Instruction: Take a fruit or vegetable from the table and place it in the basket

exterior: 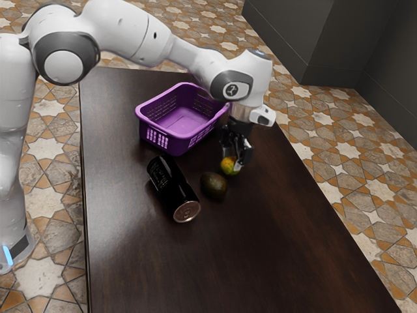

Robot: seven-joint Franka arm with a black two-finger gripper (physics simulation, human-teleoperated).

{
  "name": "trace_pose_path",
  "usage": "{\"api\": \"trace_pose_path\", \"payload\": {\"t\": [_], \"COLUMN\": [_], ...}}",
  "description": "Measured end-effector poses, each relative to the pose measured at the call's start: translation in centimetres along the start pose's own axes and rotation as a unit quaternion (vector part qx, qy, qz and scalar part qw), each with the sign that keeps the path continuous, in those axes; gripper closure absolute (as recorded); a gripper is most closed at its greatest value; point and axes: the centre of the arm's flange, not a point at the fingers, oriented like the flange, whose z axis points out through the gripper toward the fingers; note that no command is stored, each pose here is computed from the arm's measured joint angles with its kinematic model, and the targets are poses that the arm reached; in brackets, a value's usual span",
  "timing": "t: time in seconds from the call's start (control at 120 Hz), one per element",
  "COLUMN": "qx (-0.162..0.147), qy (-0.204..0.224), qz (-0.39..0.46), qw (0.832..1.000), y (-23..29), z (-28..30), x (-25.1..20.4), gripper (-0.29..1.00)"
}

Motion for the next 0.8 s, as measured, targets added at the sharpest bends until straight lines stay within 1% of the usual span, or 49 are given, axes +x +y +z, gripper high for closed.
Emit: {"api": "trace_pose_path", "payload": {"t": [0.142,0.225,0.3,0.375,0.483,0.533,0.617,0.725,0.8], "qx": [0.015,0.026,0.033,0.038,0.037,0.036,0.034,0.032,0.036], "qy": [0.035,0.058,0.064,0.054,0.024,0.017,0.01,0.007,0.005], "qz": [0.007,0.011,0.01,0.004,-0.013,-0.021,-0.039,-0.081,-0.098], "qw": [0.999,0.998,0.997,0.998,0.999,0.999,0.999,0.996,0.995], "y": [0.3,0.4,0.3,-0.6,-3.0,-4.0,-6.0,-10.9,-13.0], "z": [-4.2,-8.1,-11.0,-12.7,-12.8,-12.8,-12.9,-13.4,-13.3], "x": [1.2,1.9,1.3,-0.8,-5.5,-7.0,-7.9,-8.3,-8.4], "gripper": [0.54,0.54,0.55,0.54,0.53,0.54,0.54,0.54,0.54]}}
